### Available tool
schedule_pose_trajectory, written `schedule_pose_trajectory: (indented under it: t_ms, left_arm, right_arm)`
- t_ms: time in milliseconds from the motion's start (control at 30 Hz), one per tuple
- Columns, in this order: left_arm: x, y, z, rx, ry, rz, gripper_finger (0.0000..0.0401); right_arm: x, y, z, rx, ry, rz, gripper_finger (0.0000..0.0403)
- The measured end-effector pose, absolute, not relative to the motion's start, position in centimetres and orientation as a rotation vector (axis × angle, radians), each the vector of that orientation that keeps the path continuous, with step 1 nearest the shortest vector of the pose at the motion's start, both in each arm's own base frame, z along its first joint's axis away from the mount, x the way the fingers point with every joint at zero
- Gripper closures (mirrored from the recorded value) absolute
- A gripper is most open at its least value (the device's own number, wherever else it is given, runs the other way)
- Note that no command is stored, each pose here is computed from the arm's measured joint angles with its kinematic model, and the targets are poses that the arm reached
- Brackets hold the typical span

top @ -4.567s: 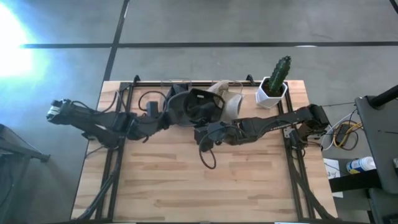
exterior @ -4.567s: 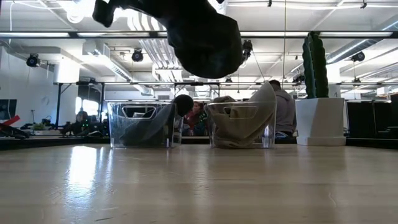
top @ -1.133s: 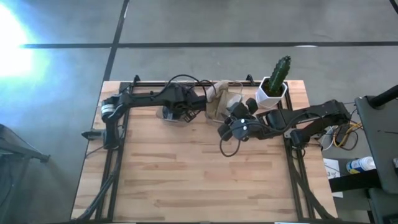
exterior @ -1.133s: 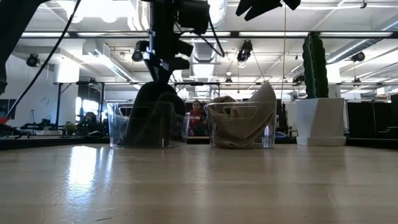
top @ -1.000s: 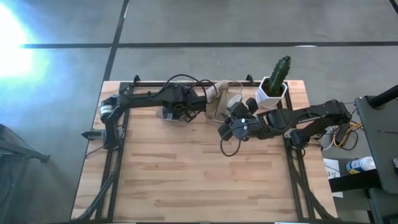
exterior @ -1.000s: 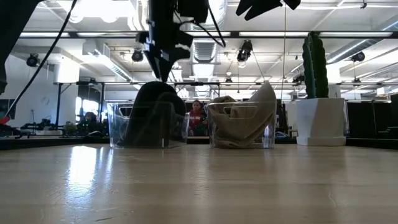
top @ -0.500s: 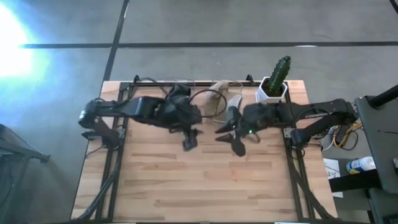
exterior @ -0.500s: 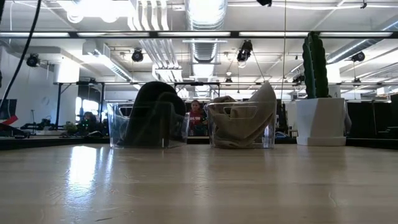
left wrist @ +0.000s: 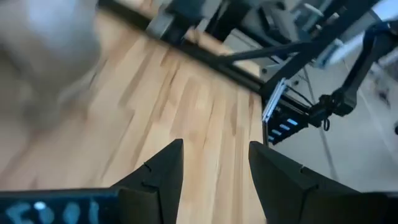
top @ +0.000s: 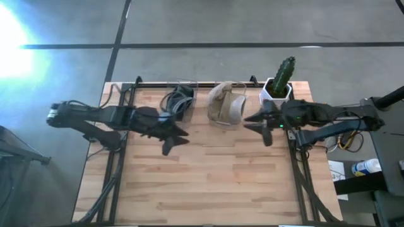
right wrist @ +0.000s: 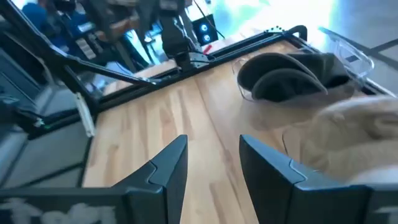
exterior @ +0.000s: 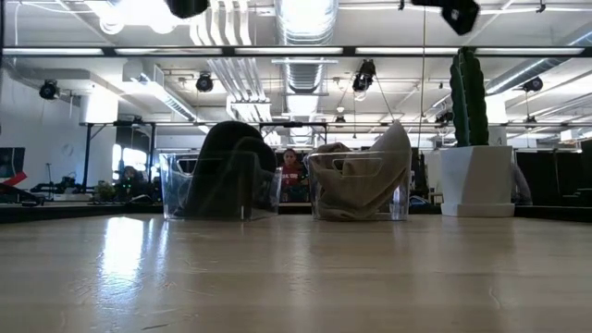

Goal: Pick & Place hat
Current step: Return to Home Position

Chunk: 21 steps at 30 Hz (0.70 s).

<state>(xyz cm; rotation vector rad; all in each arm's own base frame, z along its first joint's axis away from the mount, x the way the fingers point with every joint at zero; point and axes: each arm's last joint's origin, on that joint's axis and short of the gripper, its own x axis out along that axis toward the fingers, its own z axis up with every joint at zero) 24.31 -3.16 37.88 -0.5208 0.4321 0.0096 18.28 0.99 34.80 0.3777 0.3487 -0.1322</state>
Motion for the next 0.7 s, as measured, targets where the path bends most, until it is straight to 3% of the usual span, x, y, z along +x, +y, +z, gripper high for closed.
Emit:
schedule_pose_trajectory:
  t_ms: [133, 467, 700]
  left_arm:
    - [21.7, -2.9, 34.6, -0.685, 0.414, 0.07, 0.0227]
    - [18.7, -3.6, 28.6, -0.604, -0.01, -0.294, 0.0227]
    - [16.2, -3.2, 24.4, -0.585, -0.227, -0.366, 0.0227]
  right_arm:
    - [15.0, 0.8, 33.7, 0.425, 0.311, -0.131, 0.0262]
    - [10.6, 0.3, 30.3, 0.477, 0.235, -0.146, 0.0261]
    - [10.2, 0.5, 28.3, 0.439, 0.149, -0.043, 0.0261]
